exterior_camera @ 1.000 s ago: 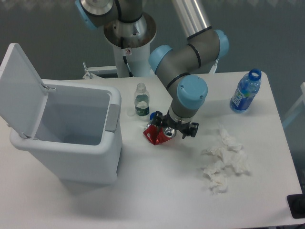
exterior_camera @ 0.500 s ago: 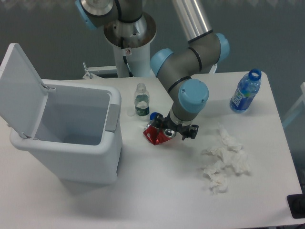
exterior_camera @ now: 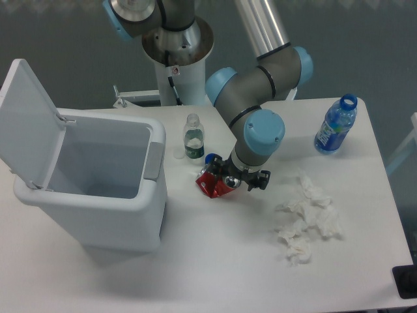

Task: Pick up the cans
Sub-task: 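Close the gripper fingers around the crushed red can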

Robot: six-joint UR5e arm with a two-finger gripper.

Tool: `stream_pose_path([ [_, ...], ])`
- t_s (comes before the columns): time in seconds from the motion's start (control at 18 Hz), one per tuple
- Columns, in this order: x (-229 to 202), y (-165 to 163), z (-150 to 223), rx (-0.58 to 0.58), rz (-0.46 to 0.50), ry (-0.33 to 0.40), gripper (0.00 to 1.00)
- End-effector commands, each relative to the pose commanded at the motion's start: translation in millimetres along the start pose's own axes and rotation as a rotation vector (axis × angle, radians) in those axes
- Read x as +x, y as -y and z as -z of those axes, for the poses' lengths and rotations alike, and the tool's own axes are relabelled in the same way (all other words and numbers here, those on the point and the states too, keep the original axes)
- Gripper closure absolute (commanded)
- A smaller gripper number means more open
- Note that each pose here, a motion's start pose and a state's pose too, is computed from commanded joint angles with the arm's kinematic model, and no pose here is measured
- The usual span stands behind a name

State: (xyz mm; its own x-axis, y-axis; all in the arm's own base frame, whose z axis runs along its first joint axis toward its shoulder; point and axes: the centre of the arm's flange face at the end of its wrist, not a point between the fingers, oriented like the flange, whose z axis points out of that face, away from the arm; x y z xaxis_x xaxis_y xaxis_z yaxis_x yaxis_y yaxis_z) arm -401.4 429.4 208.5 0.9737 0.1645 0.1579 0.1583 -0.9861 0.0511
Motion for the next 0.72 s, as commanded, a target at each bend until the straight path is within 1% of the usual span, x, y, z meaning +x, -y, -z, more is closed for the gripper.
stream_pose_path([
  [0.06, -1.5, -1.0, 0.2, 0.000, 0.003, 0.000, 0.05],
  [0.11, -1.5, -1.0, 0.2, 0.000, 0.003, 0.000, 0.10],
  [0.22, -1.6, -0.8, 1.7, 0.003, 0.003, 0.002, 0.18],
  [0.39, -2.1, 2.4, 6.3, 0.009, 0.001, 0.010, 0.18],
  [0.56, -1.5, 3.1, 5.4, 0.008, -0.001, 0.009, 0.24],
  [0.72, -2.1, 3.6, 5.4, 0.009, -0.001, 0.010, 0.25],
])
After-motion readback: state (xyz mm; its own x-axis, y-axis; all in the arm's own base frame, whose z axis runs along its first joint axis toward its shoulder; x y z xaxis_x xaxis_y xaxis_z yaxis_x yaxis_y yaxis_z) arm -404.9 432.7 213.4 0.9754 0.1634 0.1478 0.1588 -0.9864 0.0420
